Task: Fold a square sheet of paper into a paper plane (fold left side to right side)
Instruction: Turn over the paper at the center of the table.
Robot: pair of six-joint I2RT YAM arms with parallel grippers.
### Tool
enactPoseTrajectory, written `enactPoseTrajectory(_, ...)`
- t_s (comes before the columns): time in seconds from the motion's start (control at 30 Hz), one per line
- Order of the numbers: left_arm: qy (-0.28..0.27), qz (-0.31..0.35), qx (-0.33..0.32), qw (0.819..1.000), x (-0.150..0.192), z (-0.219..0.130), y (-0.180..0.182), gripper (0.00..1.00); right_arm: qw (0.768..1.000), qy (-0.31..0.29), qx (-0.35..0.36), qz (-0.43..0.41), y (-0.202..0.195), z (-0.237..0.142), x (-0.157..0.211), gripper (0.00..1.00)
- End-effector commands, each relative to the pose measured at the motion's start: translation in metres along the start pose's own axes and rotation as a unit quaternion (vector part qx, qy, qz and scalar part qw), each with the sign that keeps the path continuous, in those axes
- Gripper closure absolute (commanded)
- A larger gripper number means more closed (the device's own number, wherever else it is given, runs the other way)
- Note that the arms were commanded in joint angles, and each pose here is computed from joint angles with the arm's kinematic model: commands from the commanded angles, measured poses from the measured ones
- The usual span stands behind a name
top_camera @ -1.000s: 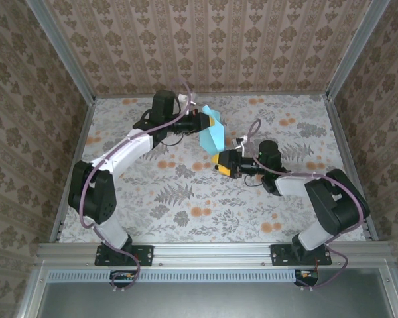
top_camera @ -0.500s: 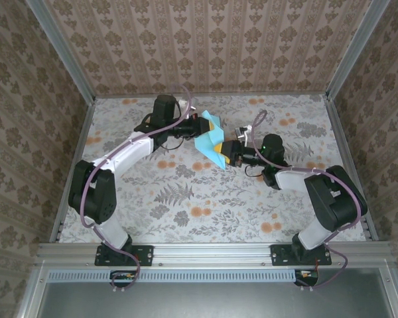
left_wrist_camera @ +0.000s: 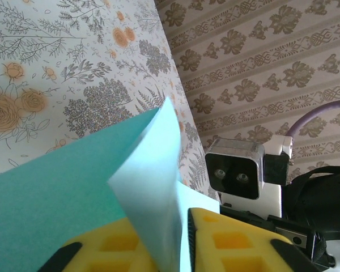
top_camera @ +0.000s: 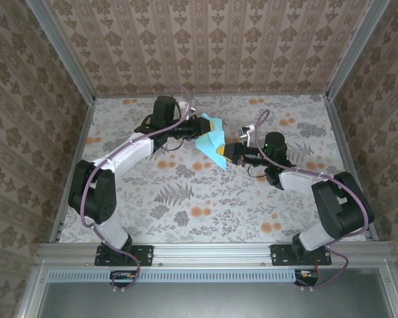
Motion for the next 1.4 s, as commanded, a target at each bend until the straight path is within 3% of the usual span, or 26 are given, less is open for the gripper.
enactPoseTrajectory(0.0, -0.022, 0.023, 0.017, 0.999, -0.012, -0.013, -0.009, 0.76, 1.000, 0.002, 0.011, -0.022, 0.006, -0.005, 0.004, 0.94)
enactPoseTrajectory(0.43, -0.041, 0.021, 0.019, 0.999, -0.020, -0.024, 0.006, 0.83, 0.999, 0.027, 0.035, -0.013, 0.000, -0.014, 0.020, 0.97)
enactPoseTrajectory(0.53, -0.042, 0.027, 0.009, 0.999, -0.021, -0.030, 0.007, 0.76, 0.999, 0.022, 0.035, -0.024, 0.009, -0.017, 0.021, 0.97)
enactPoseTrajectory(0.67, -0.052, 0.039, -0.039, 0.997, -0.021, -0.057, 0.009, 0.65, 0.990, 0.013, 0.131, -0.046, 0.007, -0.025, 0.024, 0.97)
enactPoseTrajectory(0.83, -0.070, 0.050, -0.094, 0.992, -0.011, -0.097, 0.009, 0.53, 0.955, -0.010, 0.276, -0.111, 0.020, -0.043, 0.025, 0.97)
enactPoseTrajectory(0.9, -0.079, 0.055, -0.120, 0.988, -0.005, -0.111, 0.006, 0.48, 0.930, -0.023, 0.338, -0.139, 0.025, -0.047, 0.025, 0.97)
enactPoseTrajectory(1.0, -0.094, 0.058, -0.162, 0.981, 0.007, -0.129, 0.004, 0.41, 0.868, -0.038, 0.451, -0.202, 0.034, -0.049, 0.026, 0.97)
enactPoseTrajectory(1.17, -0.109, 0.055, -0.225, 0.967, 0.026, -0.156, 0.001, 0.37, 0.719, -0.046, 0.619, -0.312, 0.049, -0.041, 0.021, 0.96)
enactPoseTrajectory(1.37, -0.136, 0.045, -0.279, 0.949, 0.043, -0.184, 0.001, 0.35, 0.563, -0.002, 0.729, -0.390, 0.039, -0.006, 0.018, 0.96)
Point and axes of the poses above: each hand's point on the last joint's axis, 136 mm out from that joint toward the fingers, its own z axis out along the fingers, its own y axis along the line the jaws close on, x = y × z, the point moved 8 cm from there along -z, back along the fingers, and after that the axes turned 13 degrees about z, right-handed, at the moved point
